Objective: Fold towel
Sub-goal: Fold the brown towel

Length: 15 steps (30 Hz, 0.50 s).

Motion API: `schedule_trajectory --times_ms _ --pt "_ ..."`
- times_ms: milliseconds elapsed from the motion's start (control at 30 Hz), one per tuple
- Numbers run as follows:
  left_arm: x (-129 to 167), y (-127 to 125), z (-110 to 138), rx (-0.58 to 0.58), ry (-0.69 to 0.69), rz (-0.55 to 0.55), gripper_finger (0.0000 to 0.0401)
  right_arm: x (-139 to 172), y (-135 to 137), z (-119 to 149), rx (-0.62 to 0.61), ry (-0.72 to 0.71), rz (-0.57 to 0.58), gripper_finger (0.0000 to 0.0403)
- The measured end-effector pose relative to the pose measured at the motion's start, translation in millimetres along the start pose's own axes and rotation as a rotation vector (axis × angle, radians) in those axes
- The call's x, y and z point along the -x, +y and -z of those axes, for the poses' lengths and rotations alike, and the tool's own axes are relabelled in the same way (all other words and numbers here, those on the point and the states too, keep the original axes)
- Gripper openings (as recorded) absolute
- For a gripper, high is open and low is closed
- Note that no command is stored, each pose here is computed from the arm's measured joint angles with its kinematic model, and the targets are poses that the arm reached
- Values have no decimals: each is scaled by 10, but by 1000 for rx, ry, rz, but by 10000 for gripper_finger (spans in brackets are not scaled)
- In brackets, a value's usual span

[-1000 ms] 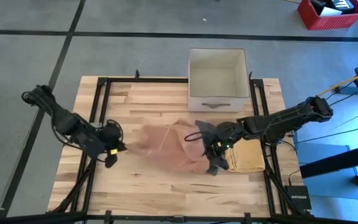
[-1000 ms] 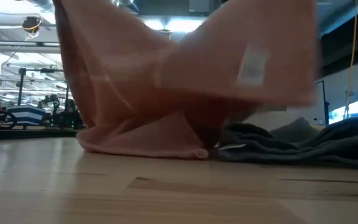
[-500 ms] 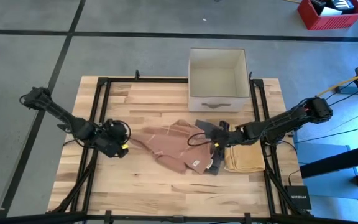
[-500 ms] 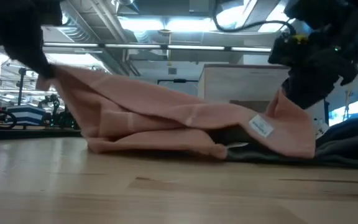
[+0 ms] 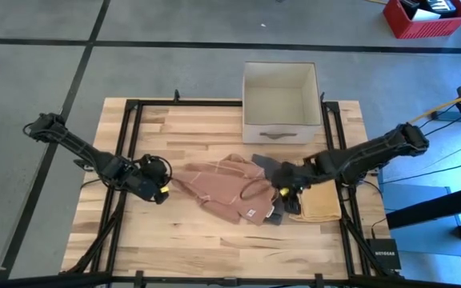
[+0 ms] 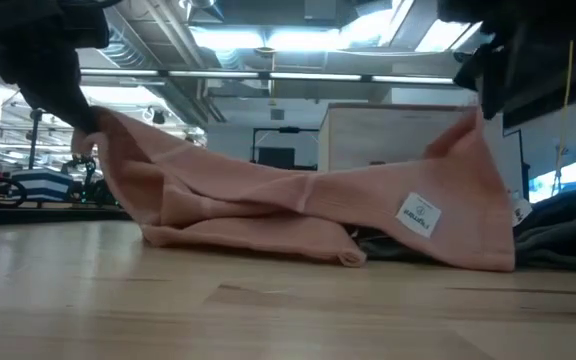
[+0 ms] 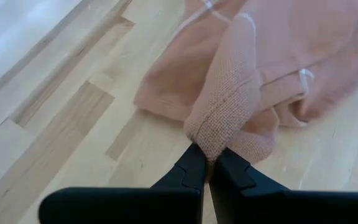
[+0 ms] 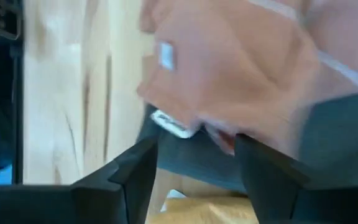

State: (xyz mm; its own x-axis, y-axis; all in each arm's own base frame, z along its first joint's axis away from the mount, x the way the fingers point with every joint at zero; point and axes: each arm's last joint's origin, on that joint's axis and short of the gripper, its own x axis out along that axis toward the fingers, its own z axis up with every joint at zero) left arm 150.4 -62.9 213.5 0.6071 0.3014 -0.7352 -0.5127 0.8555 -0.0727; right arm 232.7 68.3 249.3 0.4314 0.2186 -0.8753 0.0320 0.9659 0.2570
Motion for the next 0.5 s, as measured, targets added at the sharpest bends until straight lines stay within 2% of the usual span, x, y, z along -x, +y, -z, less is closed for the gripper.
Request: schedule_trajectory --times_ms 133,233,300,400,500 --pt "0 0 0 5 0 0 5 -55 196 125 54 22 78 217" --pt "0 0 0 5 0 0 5 -57 324 272 8 78 111 207" --pt "0 0 0 5 0 0 5 -58 431 327 -38 73 89 201" --pt "-3 -3 -18 30 -29 -9 5 -121 682 292 -9 -71 16 193" --pt "-14 -25 -87 58 -106 -9 5 -275 931 239 126 -255 30 189"
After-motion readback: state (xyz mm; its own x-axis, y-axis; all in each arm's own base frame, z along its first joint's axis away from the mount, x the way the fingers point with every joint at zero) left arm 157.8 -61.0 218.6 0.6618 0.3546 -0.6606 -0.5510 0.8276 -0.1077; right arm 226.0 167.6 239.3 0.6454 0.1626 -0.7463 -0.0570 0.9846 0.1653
